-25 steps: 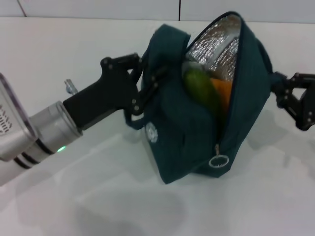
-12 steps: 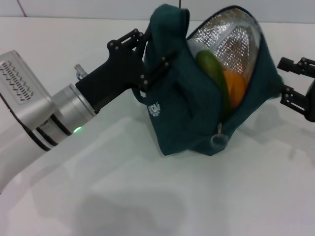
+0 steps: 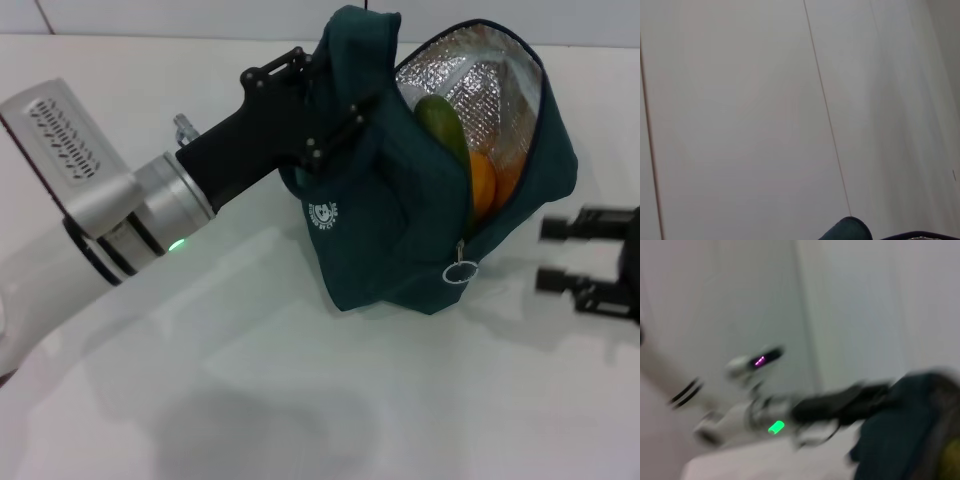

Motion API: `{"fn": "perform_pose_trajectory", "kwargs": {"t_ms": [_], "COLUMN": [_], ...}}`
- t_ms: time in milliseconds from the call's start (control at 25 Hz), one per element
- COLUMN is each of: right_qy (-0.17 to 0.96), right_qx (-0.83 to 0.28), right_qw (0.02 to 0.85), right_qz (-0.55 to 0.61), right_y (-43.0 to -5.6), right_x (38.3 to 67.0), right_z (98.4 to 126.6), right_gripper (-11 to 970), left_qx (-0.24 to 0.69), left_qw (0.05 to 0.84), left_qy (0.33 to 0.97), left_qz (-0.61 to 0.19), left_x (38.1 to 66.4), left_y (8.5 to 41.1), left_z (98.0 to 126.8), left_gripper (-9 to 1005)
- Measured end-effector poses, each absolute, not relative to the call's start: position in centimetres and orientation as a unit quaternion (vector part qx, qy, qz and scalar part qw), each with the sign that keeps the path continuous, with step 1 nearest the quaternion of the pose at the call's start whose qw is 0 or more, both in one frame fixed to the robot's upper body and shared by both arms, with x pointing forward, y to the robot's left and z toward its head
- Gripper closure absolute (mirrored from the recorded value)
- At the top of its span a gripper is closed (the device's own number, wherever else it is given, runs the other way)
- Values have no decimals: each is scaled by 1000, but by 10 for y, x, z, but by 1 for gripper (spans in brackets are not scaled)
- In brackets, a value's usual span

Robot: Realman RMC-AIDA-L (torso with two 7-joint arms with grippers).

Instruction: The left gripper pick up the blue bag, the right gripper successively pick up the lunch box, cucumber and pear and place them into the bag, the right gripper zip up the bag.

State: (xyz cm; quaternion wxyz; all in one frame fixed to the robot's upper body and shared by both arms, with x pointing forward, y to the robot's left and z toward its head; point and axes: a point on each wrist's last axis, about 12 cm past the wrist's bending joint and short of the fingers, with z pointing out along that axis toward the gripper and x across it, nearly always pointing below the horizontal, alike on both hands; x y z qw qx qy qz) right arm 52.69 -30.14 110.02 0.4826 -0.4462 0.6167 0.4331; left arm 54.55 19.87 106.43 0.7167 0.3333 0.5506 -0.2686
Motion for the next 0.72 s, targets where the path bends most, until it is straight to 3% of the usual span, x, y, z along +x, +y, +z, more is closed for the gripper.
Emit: {"fn": "perform_pose_trajectory", "kwargs": {"t_ms": [240,720], "right_qy": [662,660], "right_qx": [-456,-477], "right_qw": [414,419], "right_qz": [427,401], "right_y": [-280,-246], "right_x": [536,552], "right_z": [1085,1074], "right_gripper": [410,415], "left_qx": [344,345], "left_qw": [712,711], "left_qy": [551,548], "left_qz": [-269,-274], "left_x": [552,548], "left_y": [193,194], "left_z": [1067,1066], "left_gripper": [447,448]}}
